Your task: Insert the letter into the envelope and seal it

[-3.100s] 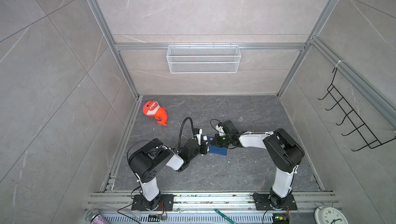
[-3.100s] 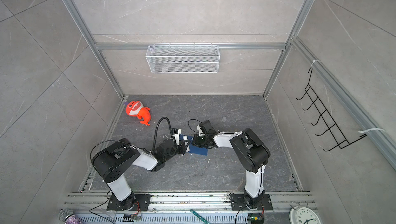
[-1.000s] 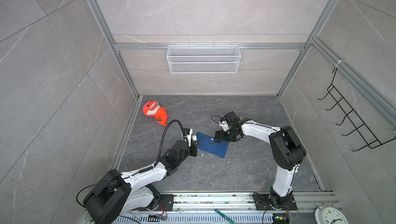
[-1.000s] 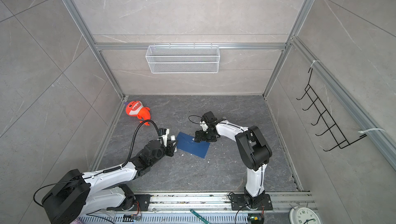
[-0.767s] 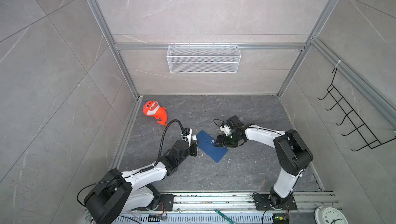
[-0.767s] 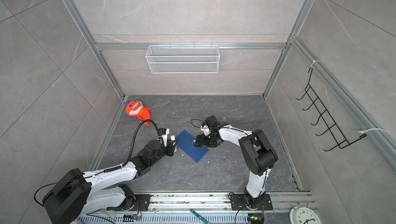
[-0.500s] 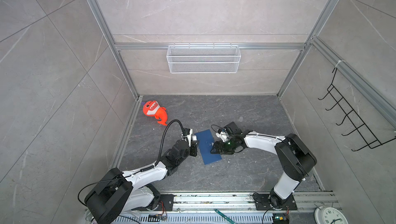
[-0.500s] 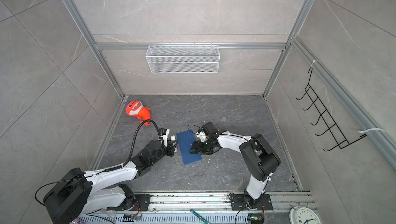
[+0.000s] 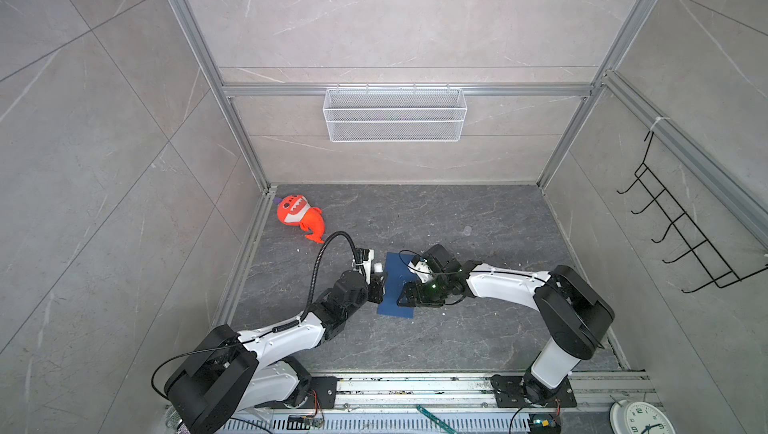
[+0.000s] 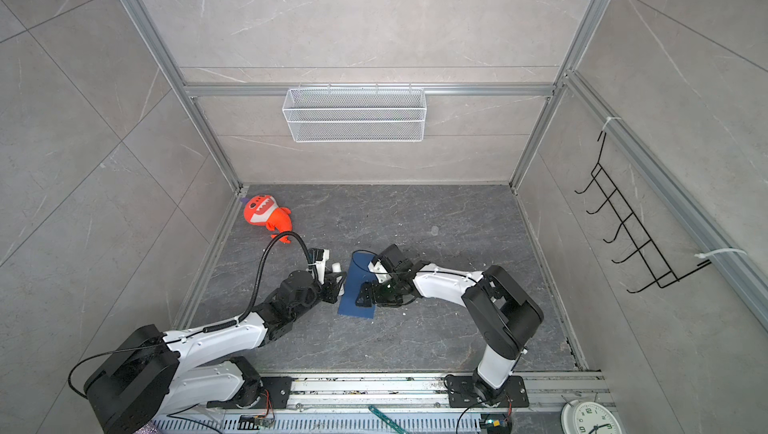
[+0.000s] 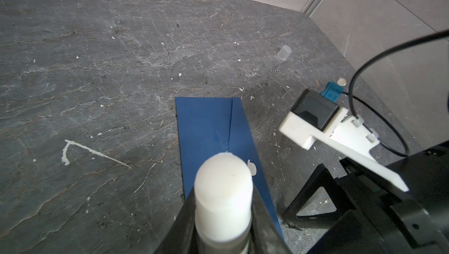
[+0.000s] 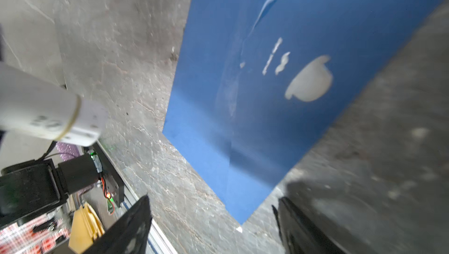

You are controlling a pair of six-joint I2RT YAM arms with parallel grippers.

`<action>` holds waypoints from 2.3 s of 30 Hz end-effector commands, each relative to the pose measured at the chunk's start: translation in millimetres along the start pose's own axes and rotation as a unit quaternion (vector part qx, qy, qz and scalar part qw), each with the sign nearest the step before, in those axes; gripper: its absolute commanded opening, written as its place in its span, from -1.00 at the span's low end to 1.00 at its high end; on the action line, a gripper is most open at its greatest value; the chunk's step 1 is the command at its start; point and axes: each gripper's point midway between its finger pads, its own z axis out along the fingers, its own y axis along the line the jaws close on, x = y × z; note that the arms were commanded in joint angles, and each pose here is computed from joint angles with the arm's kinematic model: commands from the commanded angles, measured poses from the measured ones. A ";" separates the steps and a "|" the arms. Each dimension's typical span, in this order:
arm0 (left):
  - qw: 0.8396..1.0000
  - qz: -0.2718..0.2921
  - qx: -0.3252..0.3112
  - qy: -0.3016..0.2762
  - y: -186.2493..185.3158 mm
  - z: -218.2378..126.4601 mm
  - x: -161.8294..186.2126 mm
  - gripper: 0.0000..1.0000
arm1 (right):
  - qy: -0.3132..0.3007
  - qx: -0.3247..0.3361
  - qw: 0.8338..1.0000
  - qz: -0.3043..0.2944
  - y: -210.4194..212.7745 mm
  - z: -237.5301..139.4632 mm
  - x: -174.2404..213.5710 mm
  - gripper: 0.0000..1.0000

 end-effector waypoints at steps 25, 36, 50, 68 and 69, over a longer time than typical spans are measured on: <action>0.952 -0.039 0.262 -0.151 -115.5 -71.2 -145.3 -1.00 | -0.303 -0.119 0.929 -0.174 102.2 -165.2 -36.4 0.81; 0.929 -0.078 0.311 -0.183 -127.0 -83.5 -167.6 -1.00 | -0.291 -0.193 0.918 -0.188 126.6 -164.4 -33.1 0.67; 0.916 -0.112 0.342 -0.176 -134.8 -86.5 -172.1 -1.00 | -0.284 -0.250 0.903 -0.204 149.2 -167.2 -35.7 0.23; 0.913 -0.141 0.351 -0.154 -138.1 -89.5 -172.5 -1.00 | -0.283 -0.274 0.894 -0.214 160.9 -168.7 -39.8 -0.27; 0.913 -0.144 0.351 -0.151 -137.7 -88.9 -171.7 -1.00 | -0.283 -0.276 0.893 -0.215 161.6 -169.4 -39.8 -0.27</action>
